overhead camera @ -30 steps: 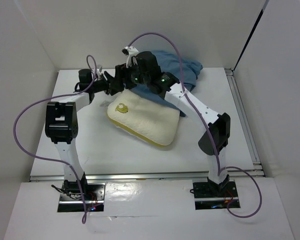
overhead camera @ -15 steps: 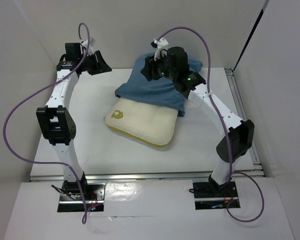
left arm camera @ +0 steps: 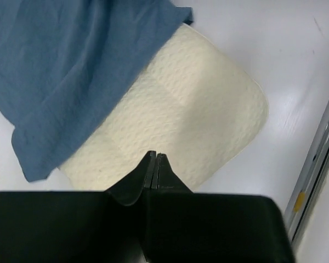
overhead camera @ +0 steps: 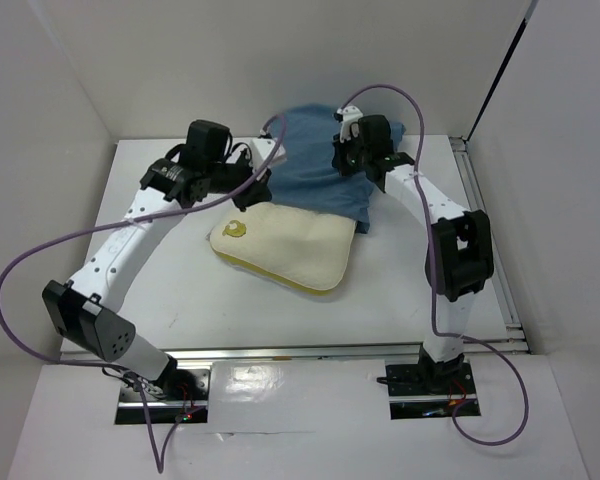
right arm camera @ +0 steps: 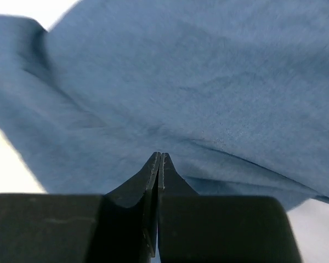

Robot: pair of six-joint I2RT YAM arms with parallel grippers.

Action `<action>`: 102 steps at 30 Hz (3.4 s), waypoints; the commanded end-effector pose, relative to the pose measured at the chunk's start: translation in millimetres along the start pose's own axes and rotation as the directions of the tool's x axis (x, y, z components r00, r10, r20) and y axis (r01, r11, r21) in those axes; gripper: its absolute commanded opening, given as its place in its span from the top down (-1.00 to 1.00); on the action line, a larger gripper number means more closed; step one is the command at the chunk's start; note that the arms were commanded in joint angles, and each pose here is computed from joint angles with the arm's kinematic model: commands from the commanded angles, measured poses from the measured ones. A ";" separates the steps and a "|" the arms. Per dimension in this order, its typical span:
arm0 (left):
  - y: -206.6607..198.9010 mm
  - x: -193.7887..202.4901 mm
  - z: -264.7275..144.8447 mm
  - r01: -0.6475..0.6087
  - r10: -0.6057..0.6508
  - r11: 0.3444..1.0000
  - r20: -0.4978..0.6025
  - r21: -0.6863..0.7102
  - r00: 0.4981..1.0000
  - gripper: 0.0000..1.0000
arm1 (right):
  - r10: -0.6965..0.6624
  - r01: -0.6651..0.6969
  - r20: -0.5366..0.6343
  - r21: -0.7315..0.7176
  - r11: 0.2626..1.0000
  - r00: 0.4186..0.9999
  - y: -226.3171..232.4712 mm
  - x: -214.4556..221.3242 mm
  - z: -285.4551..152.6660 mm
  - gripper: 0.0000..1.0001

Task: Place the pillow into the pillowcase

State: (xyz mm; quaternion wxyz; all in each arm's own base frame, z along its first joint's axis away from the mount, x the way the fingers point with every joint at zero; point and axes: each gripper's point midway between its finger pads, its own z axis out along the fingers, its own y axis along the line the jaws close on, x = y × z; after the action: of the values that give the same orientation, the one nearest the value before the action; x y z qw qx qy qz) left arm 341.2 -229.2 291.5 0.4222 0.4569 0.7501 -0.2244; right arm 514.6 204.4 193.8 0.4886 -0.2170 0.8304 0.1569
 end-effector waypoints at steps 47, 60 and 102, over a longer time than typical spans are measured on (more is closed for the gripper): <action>72.6 150.1 142.9 0.129 -0.104 0.991 -0.377 0.041 0.920 1.00 | 0.114 -0.152 -0.380 -0.071 0.986 0.918 -7.3 132.5 -59.4 1.00; 101.7 79.6 82.4 0.184 -0.160 0.976 -0.192 0.115 0.968 -0.47 | 0.132 -0.202 -0.355 -0.169 0.965 0.925 8.9 104.8 -57.6 1.00; -45.2 167.4 76.7 -0.435 0.348 0.851 -0.304 -0.293 0.887 -1.00 | -0.069 0.055 -0.106 -0.122 0.991 0.992 54.2 44.0 -106.9 -1.00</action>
State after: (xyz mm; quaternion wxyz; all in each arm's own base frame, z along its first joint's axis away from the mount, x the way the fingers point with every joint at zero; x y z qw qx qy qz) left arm 273.5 -212.1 82.0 0.3676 0.5614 0.7403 0.0402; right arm 394.2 191.3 201.9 0.4288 -0.2841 0.8388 0.1782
